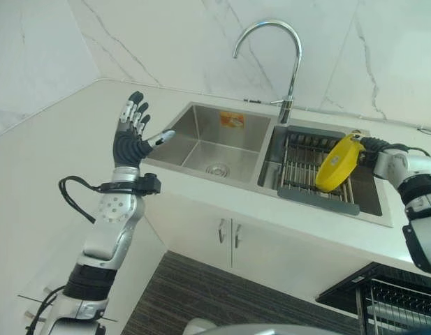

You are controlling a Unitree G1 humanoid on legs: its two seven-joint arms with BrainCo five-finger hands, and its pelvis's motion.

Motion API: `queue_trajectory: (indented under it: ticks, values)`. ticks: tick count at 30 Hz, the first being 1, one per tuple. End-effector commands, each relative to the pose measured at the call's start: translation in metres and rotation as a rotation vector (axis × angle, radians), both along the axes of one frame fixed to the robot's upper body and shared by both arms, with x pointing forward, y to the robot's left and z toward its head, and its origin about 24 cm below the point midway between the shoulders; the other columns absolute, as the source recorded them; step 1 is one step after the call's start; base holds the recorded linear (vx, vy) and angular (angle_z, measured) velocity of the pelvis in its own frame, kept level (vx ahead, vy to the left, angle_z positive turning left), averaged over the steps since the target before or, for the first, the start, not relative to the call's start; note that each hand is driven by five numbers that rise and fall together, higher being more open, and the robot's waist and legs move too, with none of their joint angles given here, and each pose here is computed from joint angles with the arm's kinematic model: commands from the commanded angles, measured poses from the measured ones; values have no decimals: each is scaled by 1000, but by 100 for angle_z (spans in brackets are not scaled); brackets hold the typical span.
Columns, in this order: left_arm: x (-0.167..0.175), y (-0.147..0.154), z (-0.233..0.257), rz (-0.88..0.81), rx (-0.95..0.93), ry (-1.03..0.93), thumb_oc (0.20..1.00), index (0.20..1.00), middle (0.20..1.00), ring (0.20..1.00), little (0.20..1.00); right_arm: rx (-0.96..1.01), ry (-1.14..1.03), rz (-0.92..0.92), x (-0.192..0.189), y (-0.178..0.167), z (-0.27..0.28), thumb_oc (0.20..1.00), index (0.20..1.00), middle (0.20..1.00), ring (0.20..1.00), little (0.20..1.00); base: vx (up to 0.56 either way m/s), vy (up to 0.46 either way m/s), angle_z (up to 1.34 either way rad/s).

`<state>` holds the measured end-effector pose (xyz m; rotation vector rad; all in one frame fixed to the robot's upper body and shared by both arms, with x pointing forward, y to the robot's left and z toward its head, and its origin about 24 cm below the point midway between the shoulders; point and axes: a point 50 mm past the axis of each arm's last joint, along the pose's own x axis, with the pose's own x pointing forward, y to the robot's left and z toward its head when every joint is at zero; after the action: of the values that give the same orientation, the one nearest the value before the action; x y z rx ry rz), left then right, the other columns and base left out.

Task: Place the dishes in the dishwasher.

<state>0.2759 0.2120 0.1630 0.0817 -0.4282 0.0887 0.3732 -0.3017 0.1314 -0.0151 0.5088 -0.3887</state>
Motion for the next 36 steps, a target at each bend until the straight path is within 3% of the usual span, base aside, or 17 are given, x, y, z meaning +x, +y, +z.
queue_trajectory:
  ticks: [1, 14, 36]
  values:
    - [1, -8, 19, -67, 45, -78, 1000, 1000, 1000, 1000, 1000, -46, -179, 64, 13, 8, 40, 200, 200, 200, 200, 200, 0, 0, 0]
    - [-2, -7, 16, -54, 49, -94, 1000, 1000, 1000, 1000, 1000, -193, -287, 69, 17, 18, 53, 200, 200, 200, 200, 200, 0, 0, 0]
    - [-18, 1, 12, -52, 56, -123, 1000, 1000, 1000, 1000, 1000, -199, -697, 254, -3, 70, 115, 200, 200, 200, 200, 200, -11, -18, 0]
